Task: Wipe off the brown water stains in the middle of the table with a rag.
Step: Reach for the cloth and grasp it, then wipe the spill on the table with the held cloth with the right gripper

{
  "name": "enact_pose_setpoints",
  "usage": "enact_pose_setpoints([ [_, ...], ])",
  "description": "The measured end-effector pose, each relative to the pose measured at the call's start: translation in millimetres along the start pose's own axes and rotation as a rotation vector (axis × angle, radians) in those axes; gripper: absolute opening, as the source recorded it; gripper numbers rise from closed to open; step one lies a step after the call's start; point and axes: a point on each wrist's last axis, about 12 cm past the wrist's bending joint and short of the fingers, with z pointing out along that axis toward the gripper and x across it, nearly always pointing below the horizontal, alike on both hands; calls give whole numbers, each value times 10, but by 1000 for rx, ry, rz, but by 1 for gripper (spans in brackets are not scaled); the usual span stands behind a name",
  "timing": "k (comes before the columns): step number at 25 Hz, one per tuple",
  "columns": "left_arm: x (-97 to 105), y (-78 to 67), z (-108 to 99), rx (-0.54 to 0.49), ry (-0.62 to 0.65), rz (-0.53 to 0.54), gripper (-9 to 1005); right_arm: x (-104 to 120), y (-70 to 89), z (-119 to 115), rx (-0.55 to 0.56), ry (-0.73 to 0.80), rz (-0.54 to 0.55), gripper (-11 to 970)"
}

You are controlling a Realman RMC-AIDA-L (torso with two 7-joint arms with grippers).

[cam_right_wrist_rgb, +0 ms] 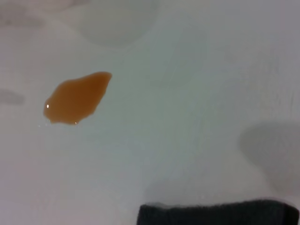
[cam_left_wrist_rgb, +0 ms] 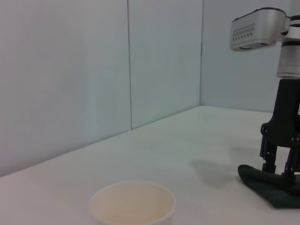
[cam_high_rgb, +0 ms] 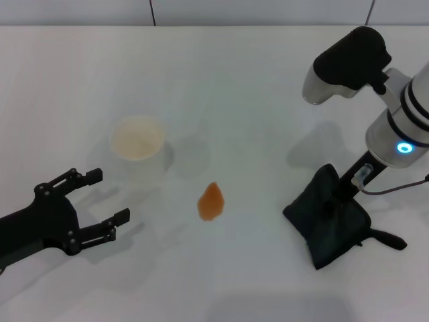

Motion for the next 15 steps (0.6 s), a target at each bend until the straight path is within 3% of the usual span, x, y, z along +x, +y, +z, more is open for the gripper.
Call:
enact_pose_setpoints([
  [1,1,3,1,-2,2,0,871,-6,3,3,6,0,-8,550],
  [7,9,15,2,-11,9,1,871,-42,19,28,24,9,-36,331],
  [15,-7,19,4,-8,5,8,870,-73,26,19,24,3,-69,202],
])
